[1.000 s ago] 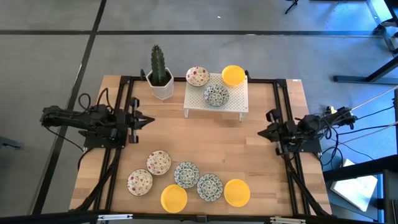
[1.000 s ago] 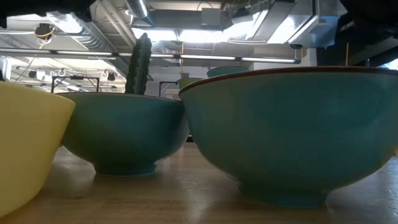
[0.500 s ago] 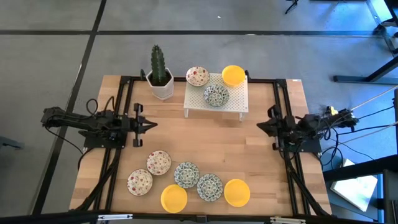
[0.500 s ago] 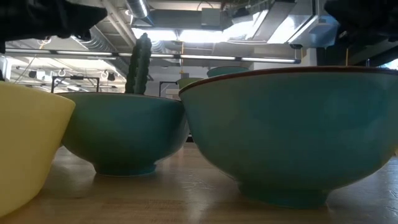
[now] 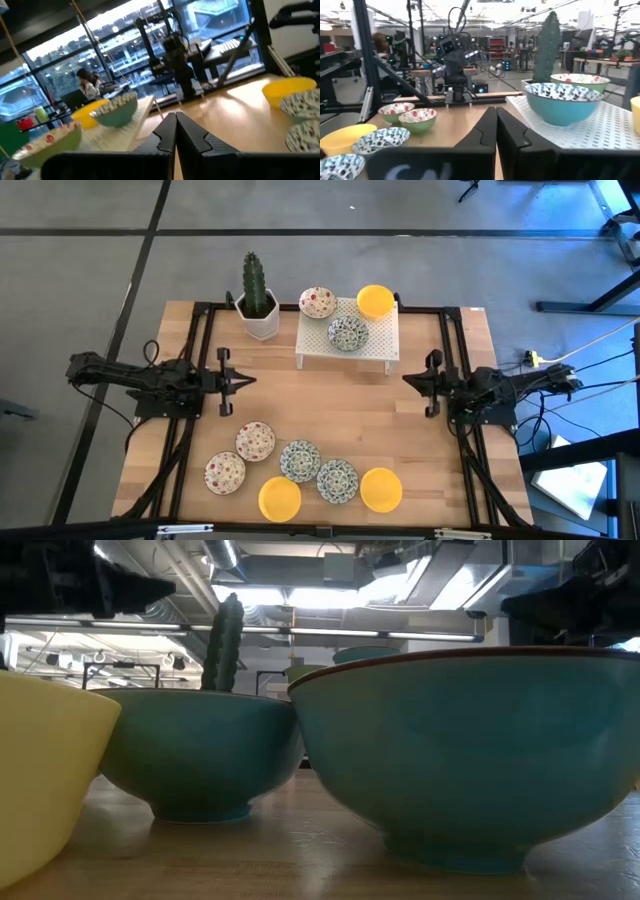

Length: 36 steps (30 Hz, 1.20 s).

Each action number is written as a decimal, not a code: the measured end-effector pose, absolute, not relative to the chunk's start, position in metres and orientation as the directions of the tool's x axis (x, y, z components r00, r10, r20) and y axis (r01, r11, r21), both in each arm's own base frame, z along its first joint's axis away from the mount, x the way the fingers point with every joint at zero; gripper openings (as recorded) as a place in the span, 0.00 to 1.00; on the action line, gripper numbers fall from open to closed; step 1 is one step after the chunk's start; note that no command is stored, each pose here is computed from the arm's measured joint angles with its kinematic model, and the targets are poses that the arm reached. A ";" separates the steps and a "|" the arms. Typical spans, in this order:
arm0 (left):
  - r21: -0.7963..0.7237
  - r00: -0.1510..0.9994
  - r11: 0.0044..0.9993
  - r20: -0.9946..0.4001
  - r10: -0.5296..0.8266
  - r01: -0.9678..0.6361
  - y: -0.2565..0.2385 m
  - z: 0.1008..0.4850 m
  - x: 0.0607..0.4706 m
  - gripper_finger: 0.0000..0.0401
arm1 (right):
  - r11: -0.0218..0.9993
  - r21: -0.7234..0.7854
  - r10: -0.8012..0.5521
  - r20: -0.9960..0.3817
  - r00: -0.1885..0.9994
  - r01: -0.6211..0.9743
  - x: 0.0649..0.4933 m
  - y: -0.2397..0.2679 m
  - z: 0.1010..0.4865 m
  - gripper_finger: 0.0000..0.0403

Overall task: Pick & Place Mini bowls
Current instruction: Stack the top red patterned bowl on the red patterned bowl on the shelf

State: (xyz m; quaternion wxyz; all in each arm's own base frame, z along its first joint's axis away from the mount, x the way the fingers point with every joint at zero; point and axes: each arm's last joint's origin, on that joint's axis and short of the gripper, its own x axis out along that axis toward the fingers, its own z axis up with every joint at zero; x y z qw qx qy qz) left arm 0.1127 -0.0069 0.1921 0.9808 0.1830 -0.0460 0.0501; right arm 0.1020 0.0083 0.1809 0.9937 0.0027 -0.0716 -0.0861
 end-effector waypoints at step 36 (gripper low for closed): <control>0.123 0.994 0.986 0.005 0.112 -0.112 0.021 0.174 0.112 0.01 | 0.959 -0.012 -0.276 0.176 0.945 0.282 0.101 0.001 0.185 0.04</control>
